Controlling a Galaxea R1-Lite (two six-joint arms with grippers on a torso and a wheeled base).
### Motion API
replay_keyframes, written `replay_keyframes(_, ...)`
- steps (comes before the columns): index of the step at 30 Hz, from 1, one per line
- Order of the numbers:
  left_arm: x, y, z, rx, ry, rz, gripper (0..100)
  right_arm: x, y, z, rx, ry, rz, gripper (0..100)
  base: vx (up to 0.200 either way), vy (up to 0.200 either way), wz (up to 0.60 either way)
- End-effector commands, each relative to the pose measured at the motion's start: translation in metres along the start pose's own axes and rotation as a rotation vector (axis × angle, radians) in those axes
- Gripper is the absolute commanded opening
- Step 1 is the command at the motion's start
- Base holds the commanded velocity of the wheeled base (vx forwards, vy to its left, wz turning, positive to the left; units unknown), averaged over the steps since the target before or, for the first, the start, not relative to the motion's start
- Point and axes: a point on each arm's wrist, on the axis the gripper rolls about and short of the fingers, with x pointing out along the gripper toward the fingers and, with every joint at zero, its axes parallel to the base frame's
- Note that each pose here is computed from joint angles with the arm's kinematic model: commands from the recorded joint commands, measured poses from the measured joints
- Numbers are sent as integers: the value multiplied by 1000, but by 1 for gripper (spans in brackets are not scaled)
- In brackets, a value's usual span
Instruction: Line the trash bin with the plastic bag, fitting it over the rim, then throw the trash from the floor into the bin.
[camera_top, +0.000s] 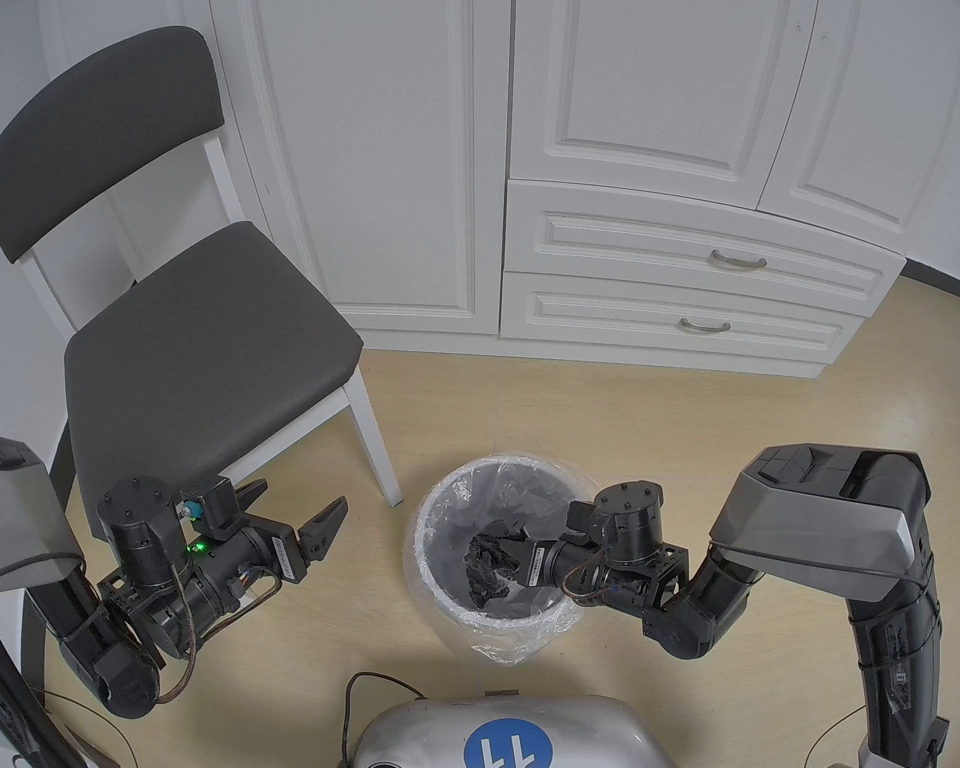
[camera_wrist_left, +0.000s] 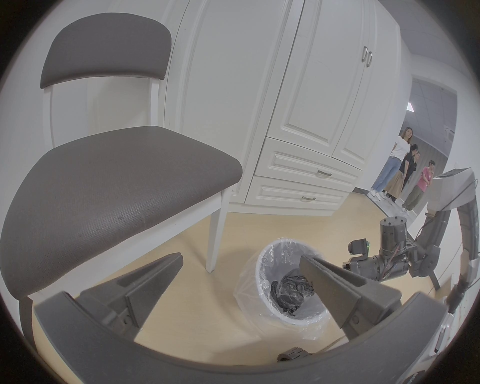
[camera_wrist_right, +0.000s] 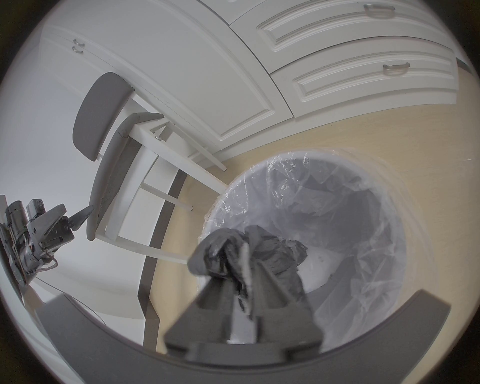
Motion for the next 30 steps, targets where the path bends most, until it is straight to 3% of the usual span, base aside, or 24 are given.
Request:
replay_keyframes(1, 0, -1, -1, 0, 2, -1, 100, 3, -4, -6, -1, 5, -5, 100, 0, 0, 0)
replay_keyframes(18, 0, -4, -2, 3, 11, -14, 100, -3, 2, -3, -39, -2, 2, 100, 0, 0, 0)
replay_keyframes(24, 0, -4, -2, 2, 9, -11, 100, -9, 13, 4, -252, -83, -136, 100, 0, 0, 0)
replay_keyframes(30, 0, -4, -2, 2, 9, -10, 100, -17, 31, 13, -294, -132, -149, 100, 0, 0, 0)
